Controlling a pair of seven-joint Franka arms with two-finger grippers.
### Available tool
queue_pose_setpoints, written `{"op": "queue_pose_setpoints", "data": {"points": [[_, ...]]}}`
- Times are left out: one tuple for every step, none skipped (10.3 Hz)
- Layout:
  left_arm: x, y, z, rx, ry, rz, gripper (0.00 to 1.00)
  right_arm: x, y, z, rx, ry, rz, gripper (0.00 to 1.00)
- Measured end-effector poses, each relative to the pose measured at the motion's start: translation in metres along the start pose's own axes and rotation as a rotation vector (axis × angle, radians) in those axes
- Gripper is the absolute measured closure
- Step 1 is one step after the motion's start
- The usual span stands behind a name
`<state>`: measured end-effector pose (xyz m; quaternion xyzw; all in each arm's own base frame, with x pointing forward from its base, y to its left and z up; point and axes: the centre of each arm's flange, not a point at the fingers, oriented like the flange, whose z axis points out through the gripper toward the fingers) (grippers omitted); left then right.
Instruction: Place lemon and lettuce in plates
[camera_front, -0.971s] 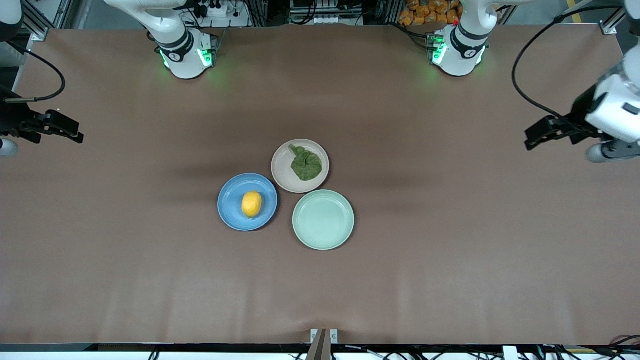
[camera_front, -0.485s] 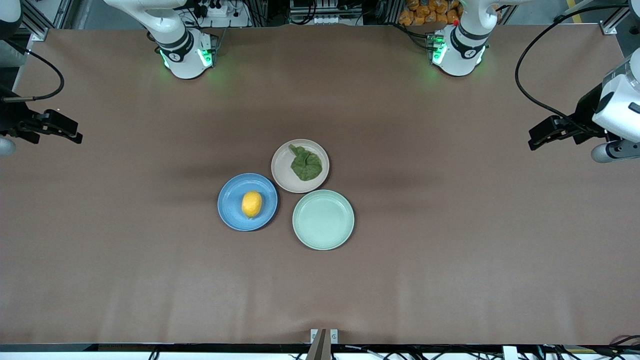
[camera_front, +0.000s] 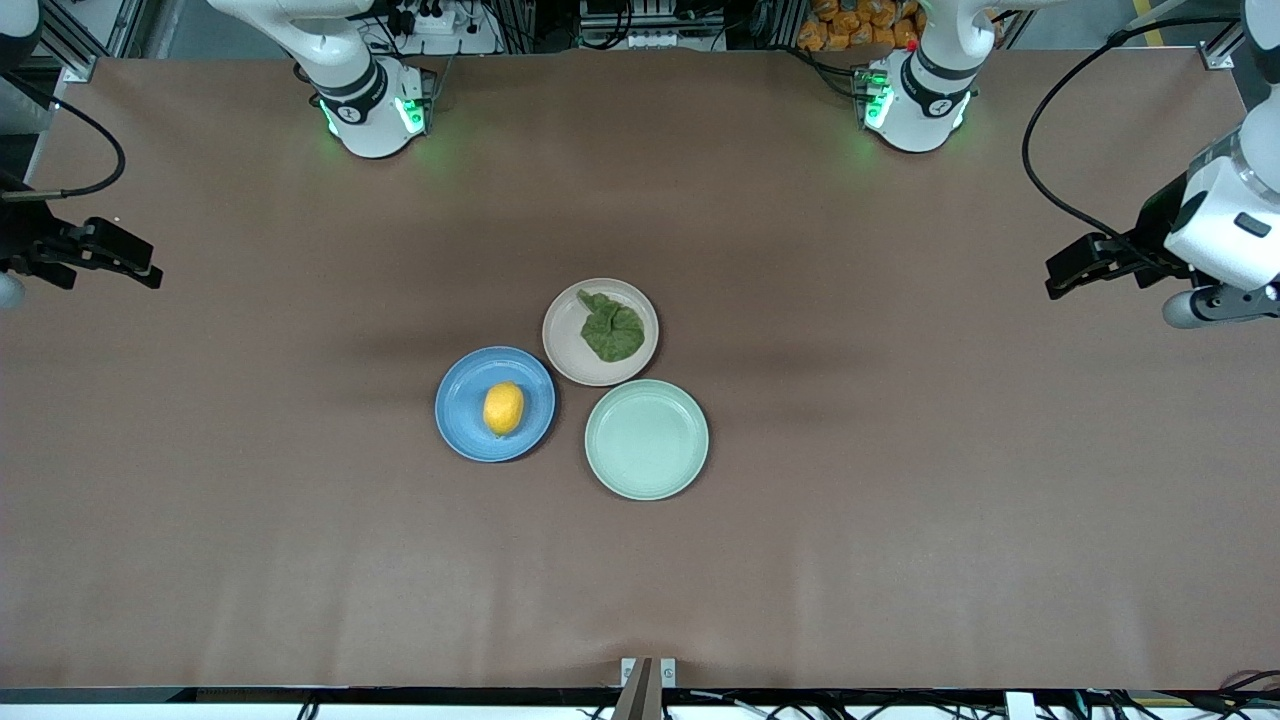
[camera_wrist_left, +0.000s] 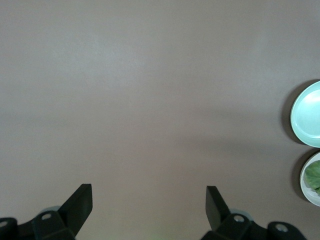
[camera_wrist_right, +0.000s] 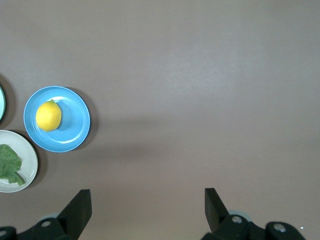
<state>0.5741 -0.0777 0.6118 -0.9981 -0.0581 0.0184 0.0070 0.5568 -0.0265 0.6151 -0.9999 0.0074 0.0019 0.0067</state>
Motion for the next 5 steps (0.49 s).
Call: {"op": "queue_pose_setpoints", "data": {"points": [[0.0000,0.0004,0.0016,0.001,-0.003,0.001,0.00,-0.0002,0.0000,-0.0009,0.000,0.002,0.001,0.00],[0.0002,0.0004,0.0022,0.001,-0.005,0.001,0.00,-0.0002,0.0001,-0.0010,0.000,0.002,0.001,0.00],[0.0002,0.0004,0.0023,0.001,-0.005,0.002,0.00,-0.0002,0.0001,-0.0010,0.000,0.002,0.001,0.00],[0.0002,0.0003,0.0023,0.001,-0.005,0.008,0.00,-0.0002,0.0001,-0.0010,0.000,0.002,0.002,0.00],[0.0003,0.0000,0.0022,0.001,-0.004,0.023,0.00,-0.0002,0.0002,-0.0010,0.000,0.002,0.003,0.00]]}}
